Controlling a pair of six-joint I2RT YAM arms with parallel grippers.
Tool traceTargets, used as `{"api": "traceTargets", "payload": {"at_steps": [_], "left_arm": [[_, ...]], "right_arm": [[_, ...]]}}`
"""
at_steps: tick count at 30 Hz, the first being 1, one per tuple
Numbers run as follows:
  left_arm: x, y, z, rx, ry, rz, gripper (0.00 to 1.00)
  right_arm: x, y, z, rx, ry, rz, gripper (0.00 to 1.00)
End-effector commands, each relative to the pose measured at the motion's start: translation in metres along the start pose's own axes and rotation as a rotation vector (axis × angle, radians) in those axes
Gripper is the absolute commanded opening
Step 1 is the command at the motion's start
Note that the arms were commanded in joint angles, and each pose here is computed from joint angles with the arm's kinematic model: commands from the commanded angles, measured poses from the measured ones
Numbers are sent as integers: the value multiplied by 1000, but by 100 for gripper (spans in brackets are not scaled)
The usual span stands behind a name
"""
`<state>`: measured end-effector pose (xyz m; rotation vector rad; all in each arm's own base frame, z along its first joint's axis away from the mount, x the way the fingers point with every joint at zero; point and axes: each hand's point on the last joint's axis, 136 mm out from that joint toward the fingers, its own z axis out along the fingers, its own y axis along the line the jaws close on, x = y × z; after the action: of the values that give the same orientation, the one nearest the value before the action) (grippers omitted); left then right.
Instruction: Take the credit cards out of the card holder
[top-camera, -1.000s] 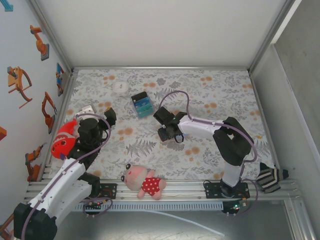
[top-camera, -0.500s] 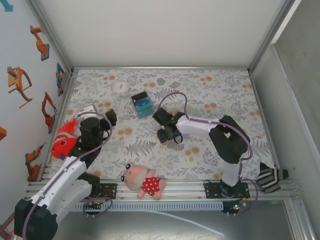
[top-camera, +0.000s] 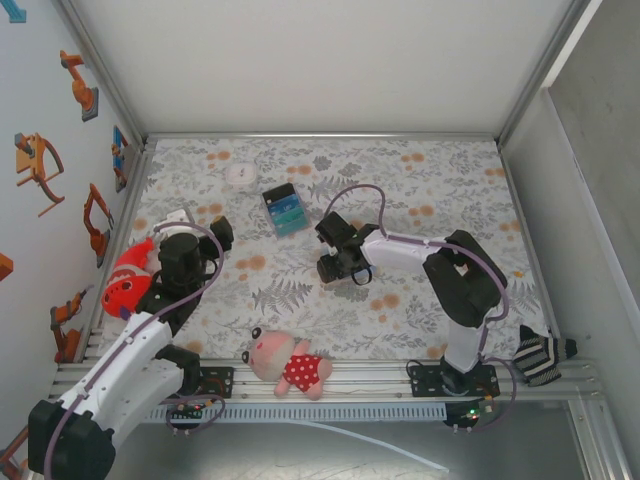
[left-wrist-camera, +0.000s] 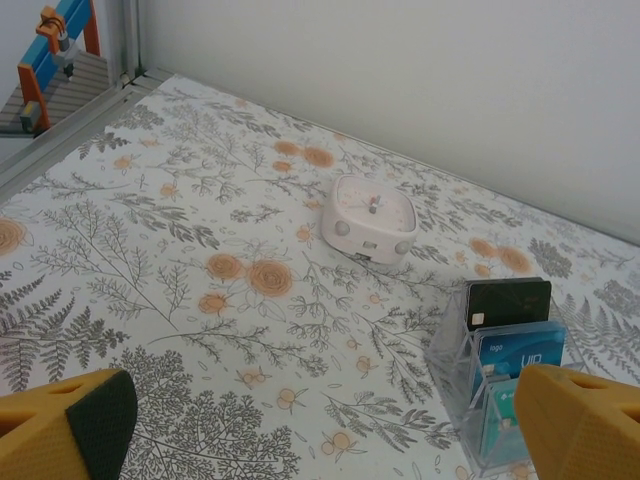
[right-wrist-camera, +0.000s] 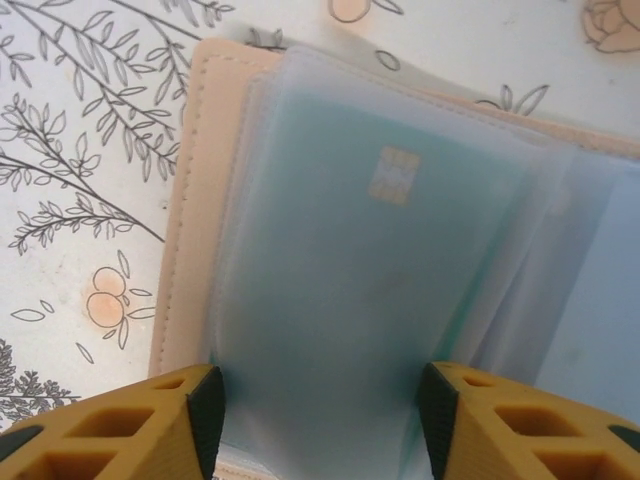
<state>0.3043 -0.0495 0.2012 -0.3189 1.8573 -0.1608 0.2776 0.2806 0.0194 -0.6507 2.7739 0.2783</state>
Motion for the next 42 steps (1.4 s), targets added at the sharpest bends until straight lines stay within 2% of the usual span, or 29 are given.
{"api": "traceTargets", "payload": {"at_steps": [1, 8, 12, 30, 42], "left_arm": [[-20, -8, -5, 28, -36, -14, 97], [-30, -15, -8, 53, -37, 1, 97], [-33, -18, -9, 62, -30, 3, 97], [-33, -39, -6, 128, 24, 28, 97], [-16, -72, 3, 171, 96, 157, 97]], "right_arm": [[21, -14, 12, -23, 66, 66, 51], [9, -17, 1, -41, 18, 77, 35], [0, -20, -7, -21, -15, 80, 30], [-6, -51, -33, 106, -96, 156, 29], [-1, -74, -34, 160, -101, 239, 29]]}}
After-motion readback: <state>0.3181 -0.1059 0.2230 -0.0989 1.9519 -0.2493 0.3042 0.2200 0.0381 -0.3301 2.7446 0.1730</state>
